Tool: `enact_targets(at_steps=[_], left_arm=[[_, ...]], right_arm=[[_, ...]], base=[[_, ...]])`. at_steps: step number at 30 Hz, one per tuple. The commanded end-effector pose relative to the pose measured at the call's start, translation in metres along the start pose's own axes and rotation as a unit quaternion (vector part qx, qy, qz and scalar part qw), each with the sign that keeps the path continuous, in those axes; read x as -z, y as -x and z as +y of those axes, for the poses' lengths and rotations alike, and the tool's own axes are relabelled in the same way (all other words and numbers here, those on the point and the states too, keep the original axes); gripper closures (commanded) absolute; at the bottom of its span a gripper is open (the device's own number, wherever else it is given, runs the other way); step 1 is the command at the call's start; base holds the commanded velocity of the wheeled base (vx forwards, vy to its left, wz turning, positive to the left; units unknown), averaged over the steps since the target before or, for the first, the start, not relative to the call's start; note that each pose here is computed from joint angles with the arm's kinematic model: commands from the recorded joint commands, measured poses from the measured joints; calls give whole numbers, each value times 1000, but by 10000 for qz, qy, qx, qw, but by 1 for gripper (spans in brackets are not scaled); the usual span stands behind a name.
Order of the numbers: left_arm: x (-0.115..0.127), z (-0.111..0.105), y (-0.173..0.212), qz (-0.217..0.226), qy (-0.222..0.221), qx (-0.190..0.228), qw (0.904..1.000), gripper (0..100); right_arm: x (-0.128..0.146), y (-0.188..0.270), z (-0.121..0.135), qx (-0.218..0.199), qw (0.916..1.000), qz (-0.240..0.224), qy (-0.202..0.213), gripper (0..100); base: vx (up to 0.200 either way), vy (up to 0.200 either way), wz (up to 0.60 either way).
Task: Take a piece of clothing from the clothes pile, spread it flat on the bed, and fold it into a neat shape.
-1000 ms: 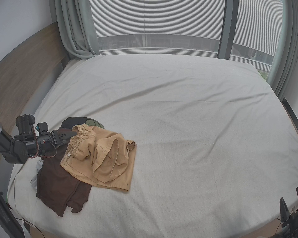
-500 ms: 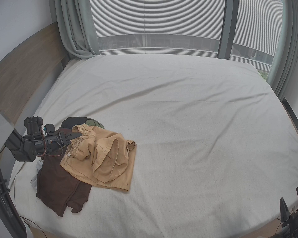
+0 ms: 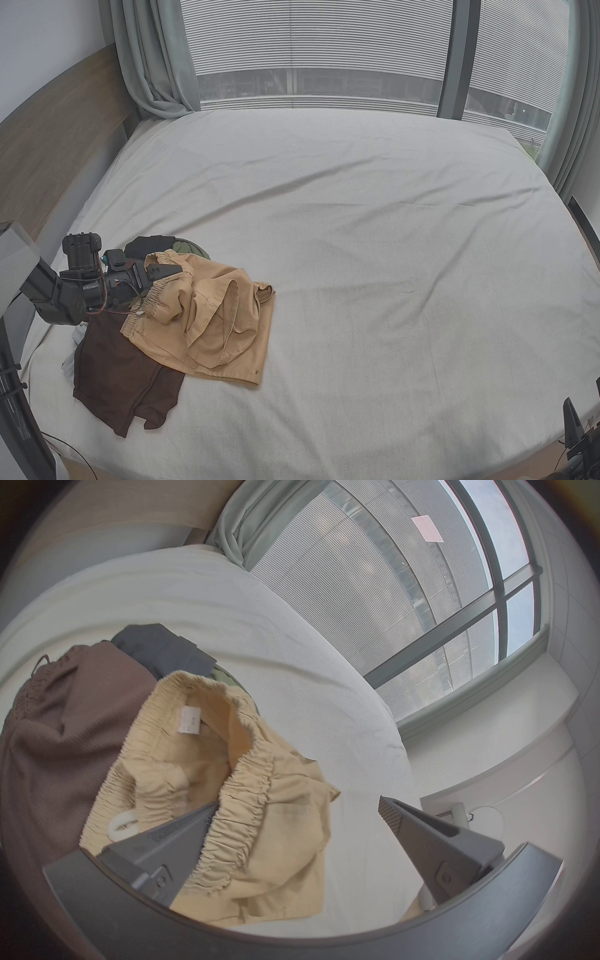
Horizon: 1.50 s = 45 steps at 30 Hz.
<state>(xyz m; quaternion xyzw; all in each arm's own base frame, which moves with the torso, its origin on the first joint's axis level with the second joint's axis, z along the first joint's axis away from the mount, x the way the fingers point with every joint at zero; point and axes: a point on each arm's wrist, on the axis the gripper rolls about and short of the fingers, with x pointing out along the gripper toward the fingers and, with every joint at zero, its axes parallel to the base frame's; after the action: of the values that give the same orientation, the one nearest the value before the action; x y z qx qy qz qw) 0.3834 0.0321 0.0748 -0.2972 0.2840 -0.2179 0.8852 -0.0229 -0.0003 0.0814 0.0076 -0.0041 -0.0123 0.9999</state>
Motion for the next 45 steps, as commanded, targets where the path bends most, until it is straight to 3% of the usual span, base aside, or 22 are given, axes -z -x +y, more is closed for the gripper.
enact_targets(at_steps=[1, 6, 13, 22, 35, 44, 45], left_arm=[[0, -10, 5, 19, 1, 128, 9999, 0], [-2, -24, 18, 137, 245, 578, 9979, 0], [3, -18, 3, 57, 94, 669, 9977, 0], [11, -4, -13, 24, 66, 683, 9976, 0], [14, -9, -27, 106, -24, 793, 9968, 0], [15, -6, -39, 44, -38, 627, 9980, 0], [15, -5, -40, 35, -42, 623, 9980, 100]], right_arm=[[5, -1, 0, 0, 10000, 48, 0, 0], [5, -1, 0, 0, 10000, 56, 0, 0], [5, -1, 0, 0, 10000, 56, 0, 0], [5, -1, 0, 8, 10000, 56, 0, 0], [5, -1, 0, 0, 10000, 56, 0, 0], [5, -1, 0, 0, 10000, 56, -8, 0], [5, -1, 0, 8, 10000, 56, -8, 0]], base=[[0, 0, 0], [0, 0, 0], [0, 0, 0], [0, 0, 0], [0, 0, 0], [0, 0, 0], [0, 0, 0]])
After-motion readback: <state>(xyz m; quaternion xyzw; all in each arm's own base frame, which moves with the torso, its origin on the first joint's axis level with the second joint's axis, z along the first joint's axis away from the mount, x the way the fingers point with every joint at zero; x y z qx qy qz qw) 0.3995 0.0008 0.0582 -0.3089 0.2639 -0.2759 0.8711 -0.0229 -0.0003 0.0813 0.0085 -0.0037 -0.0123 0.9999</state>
